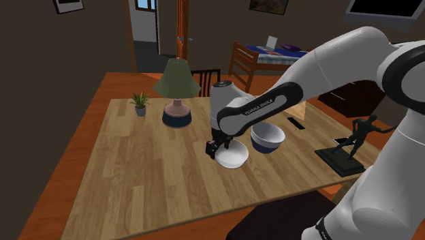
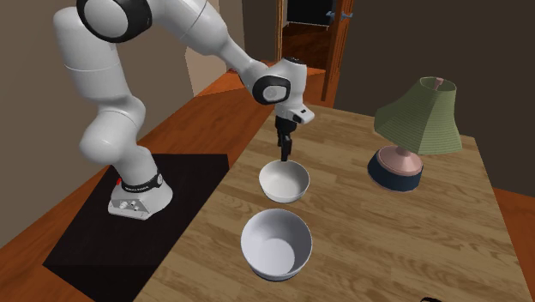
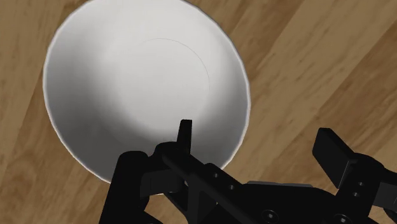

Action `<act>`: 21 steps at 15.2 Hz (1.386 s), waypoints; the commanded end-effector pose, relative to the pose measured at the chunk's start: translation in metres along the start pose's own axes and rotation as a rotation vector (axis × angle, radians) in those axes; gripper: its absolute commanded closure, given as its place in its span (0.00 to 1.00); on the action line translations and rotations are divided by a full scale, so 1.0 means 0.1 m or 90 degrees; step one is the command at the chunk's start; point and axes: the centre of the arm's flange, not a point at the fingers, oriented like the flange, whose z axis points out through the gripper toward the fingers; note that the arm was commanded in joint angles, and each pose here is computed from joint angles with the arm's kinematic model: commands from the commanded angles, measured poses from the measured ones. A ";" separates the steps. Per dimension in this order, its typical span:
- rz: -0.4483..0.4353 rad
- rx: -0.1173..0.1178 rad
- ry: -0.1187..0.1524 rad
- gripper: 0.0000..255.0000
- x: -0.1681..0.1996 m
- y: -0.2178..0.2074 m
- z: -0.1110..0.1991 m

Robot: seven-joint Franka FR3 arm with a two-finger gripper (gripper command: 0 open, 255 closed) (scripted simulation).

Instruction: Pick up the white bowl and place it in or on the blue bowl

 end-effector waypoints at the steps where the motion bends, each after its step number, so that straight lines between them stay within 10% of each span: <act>1: 0.000 0.000 0.000 0.00 0.00 0.00 0.10; 11: 0.000 0.000 0.000 0.00 0.00 0.00 0.24; 12: 0.000 0.000 0.000 1.00 0.00 0.00 0.24; 21: 0.000 0.000 0.000 1.00 0.00 0.00 0.24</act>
